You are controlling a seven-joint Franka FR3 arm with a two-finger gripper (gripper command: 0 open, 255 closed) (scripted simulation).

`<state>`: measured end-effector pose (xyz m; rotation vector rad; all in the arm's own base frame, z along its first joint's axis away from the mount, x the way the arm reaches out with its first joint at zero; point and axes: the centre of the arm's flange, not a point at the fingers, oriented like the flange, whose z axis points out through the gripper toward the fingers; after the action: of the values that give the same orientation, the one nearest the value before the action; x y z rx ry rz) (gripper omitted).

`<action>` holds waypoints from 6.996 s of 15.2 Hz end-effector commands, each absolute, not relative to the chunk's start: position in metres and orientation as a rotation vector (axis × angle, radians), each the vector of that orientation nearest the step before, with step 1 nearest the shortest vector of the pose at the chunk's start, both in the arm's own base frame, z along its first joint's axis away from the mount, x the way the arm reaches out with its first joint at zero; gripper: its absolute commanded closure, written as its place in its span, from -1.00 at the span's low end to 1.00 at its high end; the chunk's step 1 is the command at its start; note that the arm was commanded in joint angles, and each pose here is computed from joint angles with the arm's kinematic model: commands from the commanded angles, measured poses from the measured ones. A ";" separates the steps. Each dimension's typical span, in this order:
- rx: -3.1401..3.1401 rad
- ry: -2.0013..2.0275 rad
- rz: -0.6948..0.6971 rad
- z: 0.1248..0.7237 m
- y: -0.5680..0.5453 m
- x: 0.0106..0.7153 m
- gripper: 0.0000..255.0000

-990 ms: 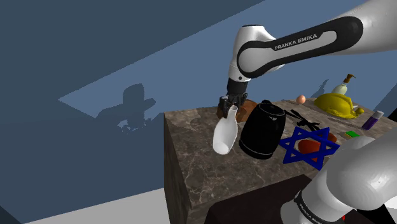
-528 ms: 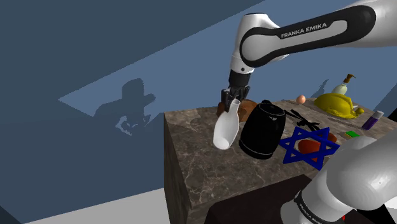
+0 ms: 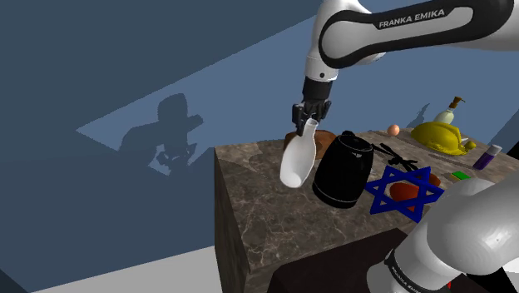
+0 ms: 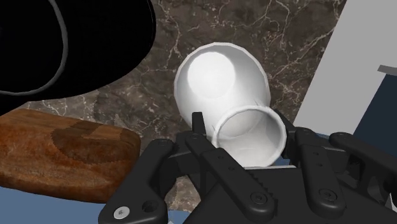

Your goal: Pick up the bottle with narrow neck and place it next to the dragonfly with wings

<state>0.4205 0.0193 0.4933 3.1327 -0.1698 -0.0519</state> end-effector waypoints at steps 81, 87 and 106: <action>3.133 -0.170 -0.052 0.747 -0.392 0.241 1.00; 3.133 -0.170 -0.052 0.747 -0.471 0.206 1.00; 3.133 -0.170 -0.052 0.647 -0.471 0.206 1.00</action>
<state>0.2054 -0.4692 0.6519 3.1333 -0.1699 -0.0525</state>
